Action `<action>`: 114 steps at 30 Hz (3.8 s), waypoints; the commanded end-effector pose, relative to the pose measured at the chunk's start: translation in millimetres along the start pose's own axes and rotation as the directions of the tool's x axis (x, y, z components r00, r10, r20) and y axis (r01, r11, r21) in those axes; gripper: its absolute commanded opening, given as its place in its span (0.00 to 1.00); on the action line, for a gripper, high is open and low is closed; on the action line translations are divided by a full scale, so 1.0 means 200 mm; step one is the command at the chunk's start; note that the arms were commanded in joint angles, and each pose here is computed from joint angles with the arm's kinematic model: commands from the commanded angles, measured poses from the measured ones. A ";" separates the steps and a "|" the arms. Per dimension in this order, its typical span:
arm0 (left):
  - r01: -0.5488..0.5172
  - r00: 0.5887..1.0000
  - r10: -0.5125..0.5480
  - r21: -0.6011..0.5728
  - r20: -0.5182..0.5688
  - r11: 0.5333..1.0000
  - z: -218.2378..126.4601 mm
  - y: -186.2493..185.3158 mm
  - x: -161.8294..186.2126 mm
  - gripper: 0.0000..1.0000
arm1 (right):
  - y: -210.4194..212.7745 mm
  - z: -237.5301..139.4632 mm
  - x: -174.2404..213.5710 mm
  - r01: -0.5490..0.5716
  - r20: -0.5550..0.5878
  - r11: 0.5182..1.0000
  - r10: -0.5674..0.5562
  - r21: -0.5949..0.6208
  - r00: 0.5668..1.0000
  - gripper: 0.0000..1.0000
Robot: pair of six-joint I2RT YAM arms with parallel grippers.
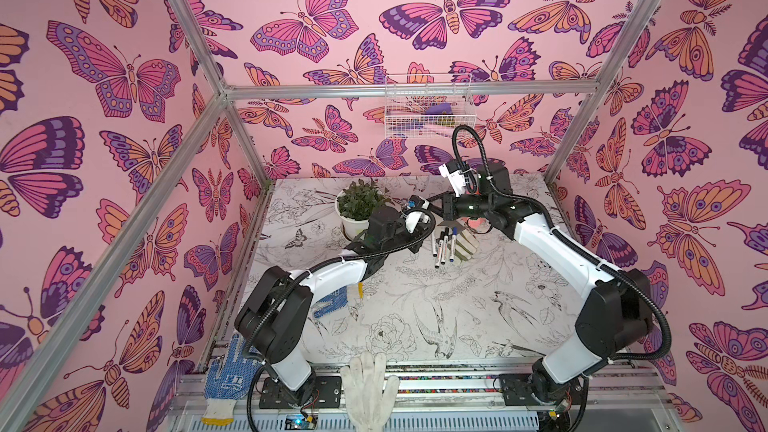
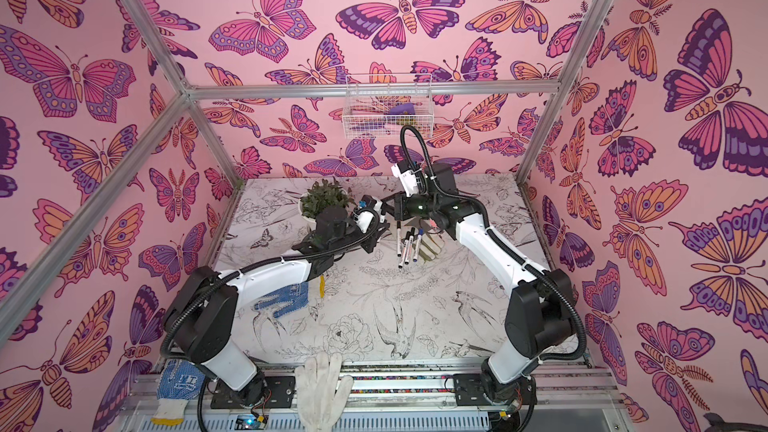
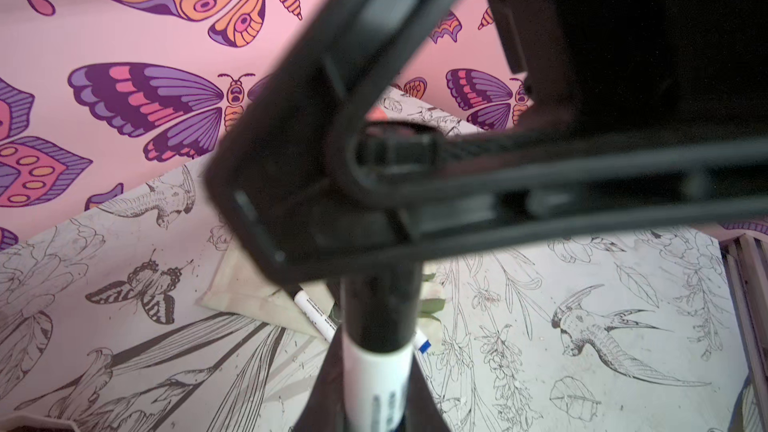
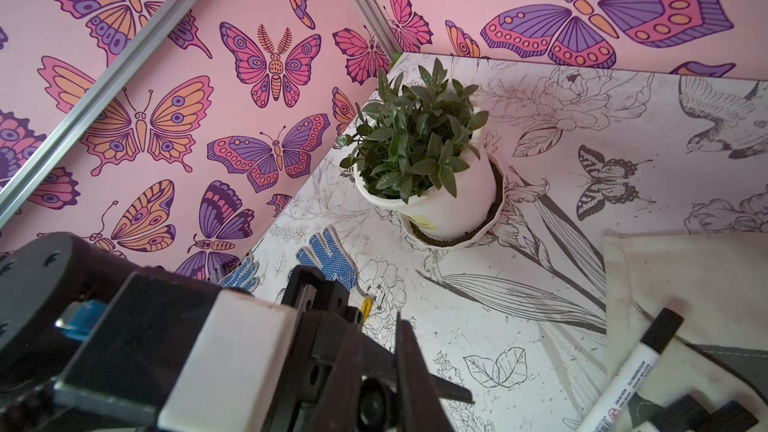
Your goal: Insert the pens into the pen caps
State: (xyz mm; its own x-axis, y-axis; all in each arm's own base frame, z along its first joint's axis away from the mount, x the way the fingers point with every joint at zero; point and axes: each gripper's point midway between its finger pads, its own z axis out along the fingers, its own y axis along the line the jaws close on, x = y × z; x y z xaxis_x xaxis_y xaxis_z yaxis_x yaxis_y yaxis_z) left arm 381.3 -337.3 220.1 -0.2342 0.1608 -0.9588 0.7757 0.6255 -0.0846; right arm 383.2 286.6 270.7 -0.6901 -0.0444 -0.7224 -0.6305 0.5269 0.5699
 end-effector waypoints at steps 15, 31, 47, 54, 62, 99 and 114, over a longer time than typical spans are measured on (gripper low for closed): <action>-0.160 0.248 0.241 -0.205 0.938 0.965 -1.06 -0.14 -1.72 0.00 | -0.04 -0.04 0.97 -0.458 -0.550 0.863 0.493 0.212 0.674 0.00; -0.107 0.198 0.237 -0.219 0.951 0.970 -1.02 -0.08 -1.79 0.00 | 0.08 0.00 0.95 -0.530 -0.579 0.843 0.478 0.091 0.661 0.00; 0.135 0.726 -0.137 0.056 0.674 0.989 -0.43 -0.13 -0.83 0.00 | -0.12 -0.09 0.60 -0.627 -0.296 0.778 0.608 0.039 0.737 0.00; 0.239 0.840 -0.265 0.115 0.474 0.964 -0.25 -0.20 -0.39 0.00 | -0.05 -0.17 0.37 -0.574 -0.189 0.818 0.559 -0.031 0.807 0.39; 0.392 0.883 -0.379 0.010 0.278 0.920 -0.04 -0.06 0.03 0.00 | -0.14 -0.53 -0.14 -0.491 0.205 0.871 0.486 -0.025 0.850 0.66; 0.526 0.810 -0.567 -0.244 -0.149 0.815 0.58 0.32 0.62 0.47 | -0.31 -0.65 0.05 -0.460 0.227 0.854 0.411 0.242 0.883 0.61; 0.598 0.786 -0.602 -0.071 -0.143 0.798 0.58 0.22 0.54 0.48 | -0.40 -0.61 0.14 -0.489 0.179 0.823 0.455 0.290 0.872 0.61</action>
State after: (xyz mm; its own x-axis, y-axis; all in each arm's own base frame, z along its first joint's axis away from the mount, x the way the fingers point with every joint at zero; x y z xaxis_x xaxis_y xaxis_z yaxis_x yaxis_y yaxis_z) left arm 461.0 -382.1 66.8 -0.7440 -0.1298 -0.6555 0.4083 0.6882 -0.5997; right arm 371.0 142.4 272.4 -0.7997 0.3712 -0.4719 -0.1162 0.6754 0.7282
